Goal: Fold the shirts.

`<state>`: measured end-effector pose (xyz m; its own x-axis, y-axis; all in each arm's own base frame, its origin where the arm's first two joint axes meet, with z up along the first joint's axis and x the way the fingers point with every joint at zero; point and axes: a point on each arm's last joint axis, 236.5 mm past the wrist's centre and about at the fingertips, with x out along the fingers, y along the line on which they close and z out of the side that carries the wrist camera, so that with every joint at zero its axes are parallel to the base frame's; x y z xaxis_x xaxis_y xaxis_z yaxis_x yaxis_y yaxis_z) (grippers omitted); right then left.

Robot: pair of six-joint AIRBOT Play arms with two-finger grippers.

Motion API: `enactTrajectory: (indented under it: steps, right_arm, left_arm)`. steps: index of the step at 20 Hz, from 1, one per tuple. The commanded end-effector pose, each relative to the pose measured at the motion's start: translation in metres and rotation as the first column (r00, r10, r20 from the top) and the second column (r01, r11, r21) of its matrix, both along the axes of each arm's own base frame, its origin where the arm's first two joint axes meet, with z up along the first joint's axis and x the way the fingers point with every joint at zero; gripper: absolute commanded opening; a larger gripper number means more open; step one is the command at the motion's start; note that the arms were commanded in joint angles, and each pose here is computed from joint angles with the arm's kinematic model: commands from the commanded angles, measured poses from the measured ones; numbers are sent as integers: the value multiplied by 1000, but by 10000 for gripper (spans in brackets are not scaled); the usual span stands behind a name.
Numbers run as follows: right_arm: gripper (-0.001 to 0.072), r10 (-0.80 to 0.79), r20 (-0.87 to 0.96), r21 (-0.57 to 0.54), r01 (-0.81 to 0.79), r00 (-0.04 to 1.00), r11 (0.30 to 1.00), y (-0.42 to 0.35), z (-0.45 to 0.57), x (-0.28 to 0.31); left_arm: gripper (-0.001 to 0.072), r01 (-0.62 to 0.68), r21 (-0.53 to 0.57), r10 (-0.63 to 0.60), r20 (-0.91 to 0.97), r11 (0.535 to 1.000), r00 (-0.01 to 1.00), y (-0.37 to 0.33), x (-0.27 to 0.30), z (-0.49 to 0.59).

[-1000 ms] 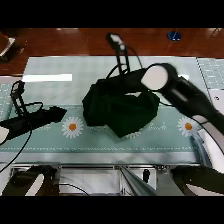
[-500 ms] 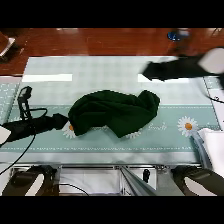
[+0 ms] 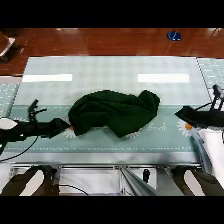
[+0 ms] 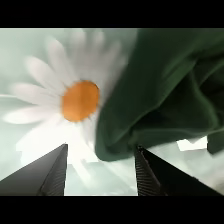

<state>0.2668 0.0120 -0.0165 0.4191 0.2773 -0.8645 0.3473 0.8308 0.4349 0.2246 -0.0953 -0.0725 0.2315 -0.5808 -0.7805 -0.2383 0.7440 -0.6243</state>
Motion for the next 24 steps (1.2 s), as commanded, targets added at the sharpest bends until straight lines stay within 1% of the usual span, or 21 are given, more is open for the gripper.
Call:
enactTrajectory:
  steps: [1, 3, 4, 5, 6, 7, 8, 9, 14, 20, 21, 22, 23, 24]
  right_arm:
    - [408, -29, 7, 105, 28, 1000, 994, 17, -16, -8]
    - [408, -19, -14, 114, 20, 1000, 993, 21, -21, -13]
    - [408, -2, -26, 120, 6, 1000, 993, 27, -25, -17]
    - [408, 23, -46, 133, -16, 999, 991, 37, -30, -23]
    - [408, 53, -67, 142, -43, 996, 989, 49, -36, -31]
    - [408, 85, -95, 152, -70, 992, 986, 62, -45, -39]
    - [408, 112, -125, 164, -90, 986, 982, 74, -53, -45]
    - [408, 137, -145, 179, -110, 980, 978, 86, -58, -48]
    - [408, 174, -107, 318, -132, 979, 939, 154, -71, -23]
    - [402, 168, -110, 315, -126, 980, 941, 168, -78, 27]
    - [302, 187, -101, 317, -147, 977, 937, 173, -77, 35]
    - [123, 231, -82, 320, -194, 969, 927, 179, -71, 41]
    - [21, 306, -37, 322, -278, 951, 905, 187, -58, 45]
    - [21, 366, 24, 318, -354, 930, 880, 191, -33, 56]
  left_arm:
    - [504, 61, -110, -68, -62, 992, 996, -32, -2, -22]
    - [503, 94, -139, -99, -30, 986, 995, -53, 4, -27]
    - [487, 96, -143, -100, -17, 985, 995, -61, 8, -30]
    - [336, 92, -139, -96, -19, 986, 995, -65, 11, -33]
    - [146, 96, -134, -99, -18, 986, 995, -67, 14, -35]
    - [79, 102, -133, -105, -14, 986, 994, -68, 16, -34]
    - [72, 105, -134, -107, -7, 985, 994, -68, 19, -32]
    - [17, 109, -136, -109, 3, 985, 994, -68, 22, -29]
    - [17, 131, -149, -129, 24, 980, 991, -72, 28, -19]
    - [17, 140, -154, -138, 26, 978, 990, -73, 27, -18]
    - [17, 140, -154, -137, 29, 978, 990, -73, 29, -17]
    - [17, 150, -155, -144, 47, 977, 988, -73, 33, -12]
    - [17, 166, -163, -155, 79, 973, 985, -71, 41, -2]
    - [17, 174, -177, -153, 126, 969, 980, -67, 56, 18]
